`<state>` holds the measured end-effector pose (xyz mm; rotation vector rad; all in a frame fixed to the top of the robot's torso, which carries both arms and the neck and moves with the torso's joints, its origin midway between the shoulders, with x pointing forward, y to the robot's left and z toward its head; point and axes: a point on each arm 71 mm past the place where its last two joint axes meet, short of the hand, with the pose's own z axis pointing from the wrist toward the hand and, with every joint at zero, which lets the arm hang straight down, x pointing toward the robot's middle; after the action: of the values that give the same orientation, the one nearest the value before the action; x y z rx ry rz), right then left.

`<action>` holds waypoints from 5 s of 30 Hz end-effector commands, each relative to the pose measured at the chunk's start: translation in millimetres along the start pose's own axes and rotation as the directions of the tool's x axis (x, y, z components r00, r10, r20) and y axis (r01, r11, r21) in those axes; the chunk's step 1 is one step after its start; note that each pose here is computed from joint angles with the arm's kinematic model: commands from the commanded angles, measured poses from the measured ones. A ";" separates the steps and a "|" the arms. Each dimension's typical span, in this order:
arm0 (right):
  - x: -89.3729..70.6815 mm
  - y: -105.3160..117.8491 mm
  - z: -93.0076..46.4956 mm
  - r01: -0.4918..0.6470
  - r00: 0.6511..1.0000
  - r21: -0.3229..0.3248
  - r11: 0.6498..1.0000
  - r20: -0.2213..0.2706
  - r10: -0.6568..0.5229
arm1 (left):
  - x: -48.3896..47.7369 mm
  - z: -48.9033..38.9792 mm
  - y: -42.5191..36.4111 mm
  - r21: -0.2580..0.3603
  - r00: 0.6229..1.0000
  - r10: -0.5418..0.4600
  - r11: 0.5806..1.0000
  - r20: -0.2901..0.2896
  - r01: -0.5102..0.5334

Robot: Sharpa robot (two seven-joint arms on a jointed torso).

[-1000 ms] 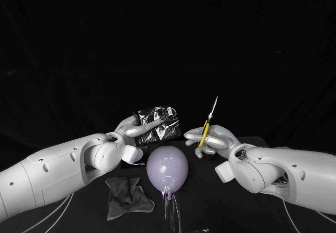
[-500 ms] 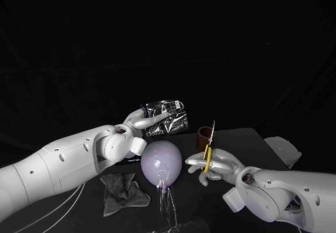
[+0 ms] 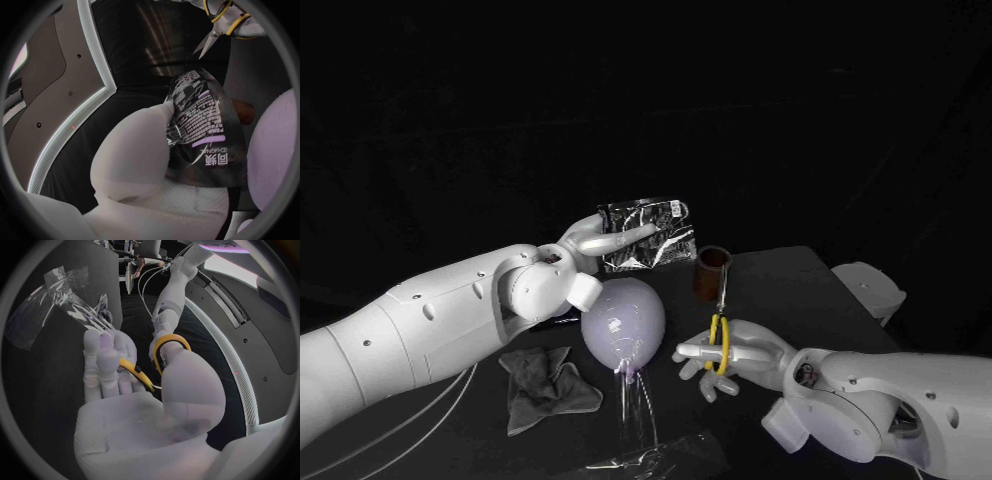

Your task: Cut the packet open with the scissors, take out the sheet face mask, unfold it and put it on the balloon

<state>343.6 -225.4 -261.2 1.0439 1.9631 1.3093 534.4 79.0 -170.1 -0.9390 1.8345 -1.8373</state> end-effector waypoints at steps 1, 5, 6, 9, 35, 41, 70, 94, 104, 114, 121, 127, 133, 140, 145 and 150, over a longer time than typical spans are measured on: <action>10.6 -2.4 -0.4 0.070 0.992 0.032 0.997 -0.109 -0.066 | 7.0 2.3 0.0 -0.014 0.997 -0.004 1.000 -0.076 0.003; 14.3 -2.8 0.2 0.086 0.989 0.039 0.996 -0.126 -0.080 | 8.3 3.9 0.8 -0.025 0.995 -0.006 1.000 -0.096 0.003; 15.0 -2.9 0.3 0.088 0.988 0.041 0.995 -0.129 -0.082 | 8.6 4.1 1.0 -0.028 0.995 -0.006 1.000 -0.100 0.003; 18.0 -2.7 1.0 0.096 0.986 0.043 0.994 -0.140 -0.089 | 9.7 5.2 1.7 -0.036 0.993 -0.004 0.999 -0.116 0.000; 26.1 0.7 1.3 0.106 0.983 0.027 0.994 -0.156 -0.100 | 8.8 7.5 4.4 -0.070 0.990 0.022 0.997 -0.140 -0.032; 24.4 0.9 1.9 0.101 0.984 0.024 0.995 -0.148 -0.096 | 8.1 6.8 4.8 -0.076 0.990 0.024 0.997 -0.142 -0.035; 13.9 18.2 5.3 0.123 0.986 -0.029 0.992 -0.108 -0.125 | 4.3 4.3 6.7 -0.103 0.990 0.040 0.993 -0.134 -0.054; 5.2 24.2 6.6 0.135 0.989 -0.043 0.990 -0.059 -0.138 | 1.3 4.0 6.5 -0.101 0.993 0.050 0.993 -0.110 -0.061; 3.8 26.3 6.5 0.137 0.990 -0.065 0.988 -0.029 -0.139 | 0.5 4.0 6.5 -0.102 0.993 0.052 0.993 -0.103 -0.063; 1.6 27.2 6.4 0.142 0.990 -0.076 0.987 -0.001 -0.142 | -1.2 3.1 6.4 -0.101 0.993 0.066 0.992 -0.094 -0.075; 0.7 26.9 6.3 0.142 0.990 -0.074 0.987 0.001 -0.142 | -1.1 2.3 5.2 -0.080 0.988 0.120 0.988 -0.101 -0.129; 1.1 27.2 6.5 0.138 0.990 -0.072 0.988 -0.005 -0.139 | 0.3 1.7 3.7 -0.049 0.975 0.197 0.978 -0.106 -0.203; 0.1 27.5 6.6 0.129 0.991 -0.066 0.989 -0.013 -0.130 | 0.1 1.3 0.8 -0.004 0.961 0.260 0.965 -0.095 -0.261; -1.7 26.9 7.0 0.122 0.992 -0.054 0.991 -0.024 -0.123 | -0.9 1.1 -2.3 0.040 0.948 0.309 0.951 -0.075 -0.306; -3.1 26.4 7.1 0.120 0.992 -0.049 0.992 -0.022 -0.122 | -1.1 1.0 -3.4 0.055 0.945 0.321 0.947 -0.068 -0.317; -3.9 26.3 7.1 0.119 0.993 -0.047 0.992 -0.019 -0.120 | -1.5 0.9 -3.9 0.062 0.944 0.325 0.945 -0.063 -0.322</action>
<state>359.3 -220.6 -240.5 0.8852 1.9649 1.2760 537.3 81.3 -170.1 -0.5588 1.8843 -1.7077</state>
